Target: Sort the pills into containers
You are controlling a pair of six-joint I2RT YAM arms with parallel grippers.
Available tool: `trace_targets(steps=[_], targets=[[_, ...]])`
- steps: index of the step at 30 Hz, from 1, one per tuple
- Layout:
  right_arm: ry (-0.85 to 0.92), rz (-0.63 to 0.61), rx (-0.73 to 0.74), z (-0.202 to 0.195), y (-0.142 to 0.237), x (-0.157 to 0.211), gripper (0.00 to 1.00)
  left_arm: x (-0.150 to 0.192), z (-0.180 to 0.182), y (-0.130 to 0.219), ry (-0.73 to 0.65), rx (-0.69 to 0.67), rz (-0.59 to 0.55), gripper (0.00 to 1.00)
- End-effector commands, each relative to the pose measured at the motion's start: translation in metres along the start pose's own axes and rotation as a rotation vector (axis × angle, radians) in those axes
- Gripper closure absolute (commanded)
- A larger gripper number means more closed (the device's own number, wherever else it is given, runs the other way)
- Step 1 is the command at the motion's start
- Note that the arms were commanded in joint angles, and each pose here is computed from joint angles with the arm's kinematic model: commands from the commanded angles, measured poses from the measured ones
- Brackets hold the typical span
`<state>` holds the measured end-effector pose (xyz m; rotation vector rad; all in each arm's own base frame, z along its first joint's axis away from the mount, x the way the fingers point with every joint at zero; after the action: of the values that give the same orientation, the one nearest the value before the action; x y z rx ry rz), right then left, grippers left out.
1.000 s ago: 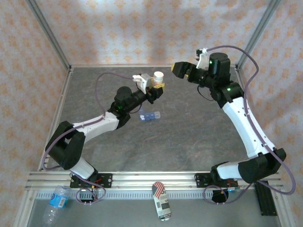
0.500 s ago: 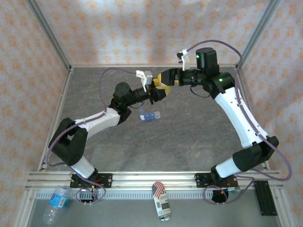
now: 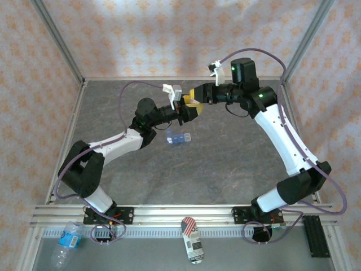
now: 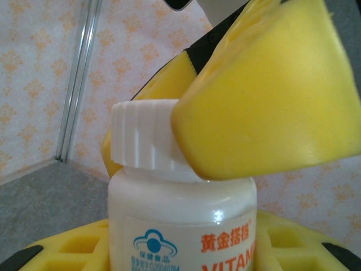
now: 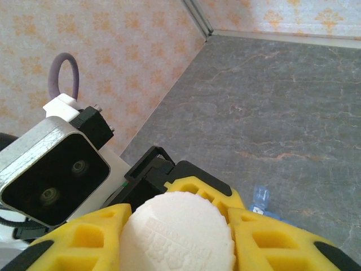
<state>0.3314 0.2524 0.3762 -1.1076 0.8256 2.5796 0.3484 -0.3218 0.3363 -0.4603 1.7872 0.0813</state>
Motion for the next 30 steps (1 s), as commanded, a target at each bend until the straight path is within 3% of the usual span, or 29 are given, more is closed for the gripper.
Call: trace_targets(steps=[1,8,11,15,18,25,30], targets=[[-0.069,-0.027,0.043,-0.002,-0.007,0.003,0.79,-0.022,-0.007,-0.004,-0.089,0.011,-0.055,1.00],[-0.147,-0.157,0.157,-0.018,-0.015,0.004,0.87,-0.010,0.014,0.001,-0.175,-0.160,0.024,1.00],[-0.142,-0.183,0.189,-0.024,-0.014,0.001,0.87,-0.007,0.018,0.003,-0.187,-0.189,0.033,0.89],[-0.130,-0.204,0.224,-0.030,-0.014,-0.003,0.87,0.000,0.026,0.008,-0.196,-0.233,0.044,0.57],[-0.123,-0.239,0.267,-0.037,-0.011,-0.008,0.87,0.008,0.026,0.014,-0.214,-0.240,0.062,0.01],[-0.134,-0.303,0.412,-0.072,-0.008,-0.004,0.87,0.037,0.007,0.046,-0.239,-0.214,0.158,0.00],[-0.125,-0.350,0.561,-0.113,-0.005,0.011,0.87,0.044,0.013,0.082,-0.210,-0.373,0.148,0.00]])
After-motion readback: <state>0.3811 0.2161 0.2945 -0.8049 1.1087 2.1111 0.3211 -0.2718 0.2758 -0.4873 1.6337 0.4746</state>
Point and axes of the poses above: each hand's point on the last joint's axis, 136 mm out from that joint toward the fingers, its own y axis back along the fingers, its own z axis along the line the jaws close on, x = y × z, the point moved 1 cm from there along y, back along the fingers, and after that the axes turned 2 degrees about -y, right-handed, at the moved point
